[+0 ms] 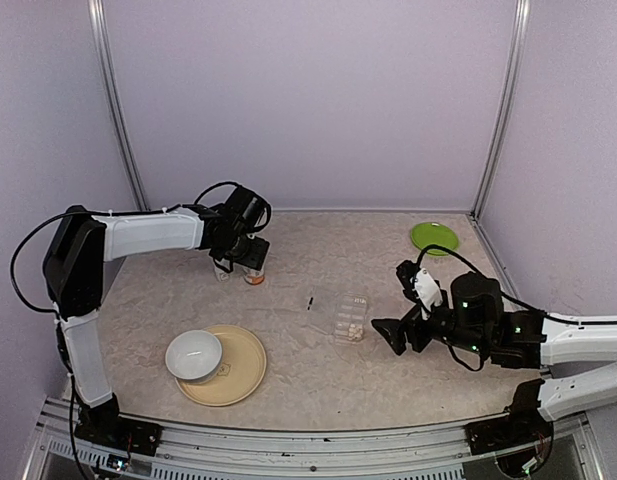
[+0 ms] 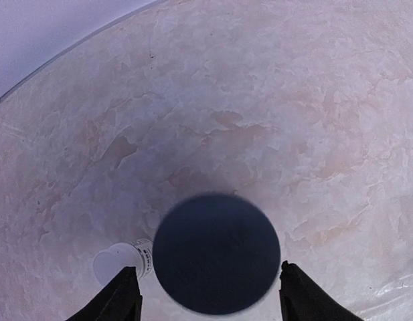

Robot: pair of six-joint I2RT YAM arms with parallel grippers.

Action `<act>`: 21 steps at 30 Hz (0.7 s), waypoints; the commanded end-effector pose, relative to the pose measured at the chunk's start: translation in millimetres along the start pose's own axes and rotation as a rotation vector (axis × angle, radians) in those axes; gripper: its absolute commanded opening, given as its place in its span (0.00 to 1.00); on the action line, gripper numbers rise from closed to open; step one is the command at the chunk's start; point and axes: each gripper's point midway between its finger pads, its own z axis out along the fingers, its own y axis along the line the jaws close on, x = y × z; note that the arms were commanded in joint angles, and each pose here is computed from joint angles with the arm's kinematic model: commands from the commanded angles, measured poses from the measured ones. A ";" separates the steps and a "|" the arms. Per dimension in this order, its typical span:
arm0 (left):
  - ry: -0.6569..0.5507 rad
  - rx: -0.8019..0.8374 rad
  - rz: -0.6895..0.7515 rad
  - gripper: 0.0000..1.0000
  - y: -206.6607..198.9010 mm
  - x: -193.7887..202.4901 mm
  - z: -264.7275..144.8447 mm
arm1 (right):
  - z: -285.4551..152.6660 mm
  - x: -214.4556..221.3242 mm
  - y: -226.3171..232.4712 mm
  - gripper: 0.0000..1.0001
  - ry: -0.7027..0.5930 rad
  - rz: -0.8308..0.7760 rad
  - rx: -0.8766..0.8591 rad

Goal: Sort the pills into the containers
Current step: Place the pill bottle at the center of the board.

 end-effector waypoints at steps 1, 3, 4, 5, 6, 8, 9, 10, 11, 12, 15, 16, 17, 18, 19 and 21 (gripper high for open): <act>-0.107 0.051 -0.043 0.74 -0.6 -38.4 -32.2 | 11.8 5.3 -9.8 1.00 0.018 -0.029 0.073; -0.120 0.067 -0.051 0.80 -1.5 -41.9 -39.6 | 18.5 11.2 -10.0 1.00 0.043 -0.044 0.083; -0.125 0.078 -0.054 0.82 -3.4 -43.0 -43.6 | 21.8 13.6 -9.7 1.00 0.052 -0.051 0.085; -0.134 0.091 -0.058 0.86 -5.5 -44.6 -49.0 | 25.1 15.9 -9.7 1.00 0.061 -0.057 0.087; -0.141 0.105 -0.060 0.89 -9.0 -45.2 -54.3 | 28.5 18.8 -9.2 1.00 0.071 -0.063 0.088; -0.159 0.143 -0.064 0.98 -19.4 -45.9 -66.0 | 35.1 23.7 -8.0 1.00 0.087 -0.074 0.089; -0.172 0.171 -0.065 0.99 -25.8 -46.6 -74.7 | 38.5 25.1 -7.2 1.00 0.094 -0.077 0.088; -0.179 0.200 -0.064 0.99 -34.7 -45.4 -81.2 | 41.7 27.5 -7.5 1.00 0.102 -0.081 0.093; -0.180 0.231 -0.065 0.99 -44.1 -42.7 -86.8 | 45.4 29.4 -7.5 1.00 0.108 -0.085 0.096; -0.176 0.261 -0.063 0.99 -54.1 -38.7 -91.4 | 48.6 31.3 -7.3 1.00 0.116 -0.090 0.097; -0.150 0.346 -0.052 0.99 -84.9 -19.6 -99.0 | 59.3 38.6 -5.9 1.00 0.147 -0.109 0.096; -0.140 0.370 -0.048 0.99 -94.4 -13.1 -100.4 | 63.0 40.7 -5.4 1.00 0.156 -0.117 0.096; -0.132 0.384 -0.046 0.99 -101.4 -7.0 -102.2 | 66.2 41.8 -6.5 1.00 0.162 -0.121 0.102; -0.125 0.396 -0.044 0.99 -108.2 -1.1 -103.2 | 69.7 45.0 -7.6 1.00 0.173 -0.125 0.107; -0.120 0.417 -0.040 0.99 -116.6 4.5 -105.4 | 73.9 49.5 -9.3 1.00 0.189 -0.128 0.113; -0.108 0.444 -0.044 0.99 -126.2 13.2 -106.7 | 81.2 50.9 -11.6 1.00 0.204 -0.131 0.121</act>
